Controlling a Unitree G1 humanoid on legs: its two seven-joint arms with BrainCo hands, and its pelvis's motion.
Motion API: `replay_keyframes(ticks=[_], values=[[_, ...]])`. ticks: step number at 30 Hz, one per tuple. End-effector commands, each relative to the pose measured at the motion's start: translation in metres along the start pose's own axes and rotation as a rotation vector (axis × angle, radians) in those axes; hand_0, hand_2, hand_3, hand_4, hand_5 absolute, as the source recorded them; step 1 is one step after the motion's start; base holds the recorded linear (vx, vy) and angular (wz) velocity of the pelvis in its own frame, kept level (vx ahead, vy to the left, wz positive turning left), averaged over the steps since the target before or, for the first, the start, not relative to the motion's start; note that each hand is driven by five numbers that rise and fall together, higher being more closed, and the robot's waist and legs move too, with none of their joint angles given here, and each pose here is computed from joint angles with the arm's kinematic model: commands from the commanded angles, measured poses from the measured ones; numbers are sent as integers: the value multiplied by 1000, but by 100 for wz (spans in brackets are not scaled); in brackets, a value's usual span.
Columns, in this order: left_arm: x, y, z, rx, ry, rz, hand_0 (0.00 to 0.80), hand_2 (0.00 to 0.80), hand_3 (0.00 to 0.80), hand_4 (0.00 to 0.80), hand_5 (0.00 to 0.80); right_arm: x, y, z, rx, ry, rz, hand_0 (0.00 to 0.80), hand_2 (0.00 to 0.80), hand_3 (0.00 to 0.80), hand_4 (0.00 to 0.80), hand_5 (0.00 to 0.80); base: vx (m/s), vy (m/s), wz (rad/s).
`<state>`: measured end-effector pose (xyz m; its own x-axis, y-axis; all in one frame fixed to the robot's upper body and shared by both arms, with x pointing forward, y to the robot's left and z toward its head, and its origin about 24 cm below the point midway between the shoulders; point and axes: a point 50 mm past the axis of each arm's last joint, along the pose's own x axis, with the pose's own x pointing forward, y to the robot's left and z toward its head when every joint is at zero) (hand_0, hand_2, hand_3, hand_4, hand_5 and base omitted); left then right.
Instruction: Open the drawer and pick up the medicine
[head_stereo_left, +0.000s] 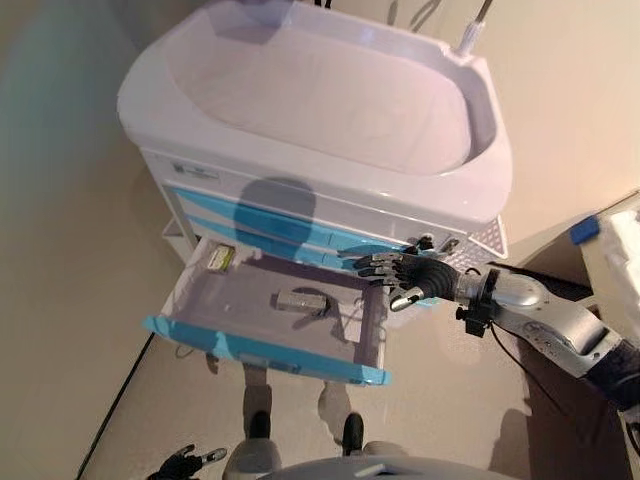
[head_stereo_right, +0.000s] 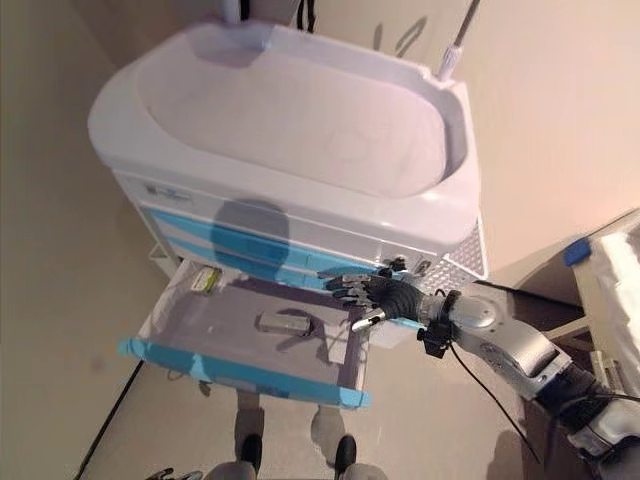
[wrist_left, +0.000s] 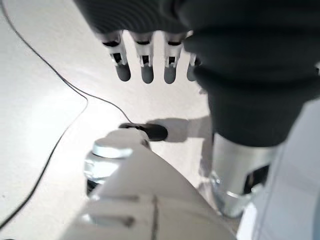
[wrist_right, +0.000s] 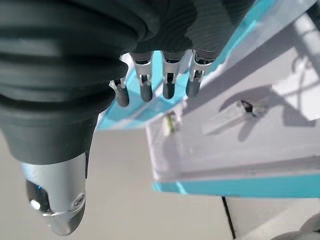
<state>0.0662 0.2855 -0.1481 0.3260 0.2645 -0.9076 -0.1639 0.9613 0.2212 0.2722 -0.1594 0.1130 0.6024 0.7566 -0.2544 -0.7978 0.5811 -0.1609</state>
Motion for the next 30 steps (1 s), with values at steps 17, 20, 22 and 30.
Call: replay_keyframes(ticks=[17, 20, 22, 30], values=[[5, -4, 55, -67, -149, 75, 0, 0, 0, 0, 0, 55, -17, 49, -458, -279, -571, 0, 0, 0, 0, 0, -81, -42, 25], [6, -11, 58, -70, -155, 72, 0, 0, 0, 0, 0, 66, -22, 42, -560, -214, -650, 0, 0, 0, 0, 0, -36, -32, 21], [6, -16, 61, -63, -168, 67, 0, 0, 0, 0, 0, 71, -27, 39, -678, -157, -698, 0, 0, 0, 0, 0, -21, -23, 32], [4, -38, 83, -72, -253, 23, 0, 0, 0, 0, 0, 91, -42, 6, -847, 101, -750, 0, 0, 0, 0, 0, 7, -18, 15]])
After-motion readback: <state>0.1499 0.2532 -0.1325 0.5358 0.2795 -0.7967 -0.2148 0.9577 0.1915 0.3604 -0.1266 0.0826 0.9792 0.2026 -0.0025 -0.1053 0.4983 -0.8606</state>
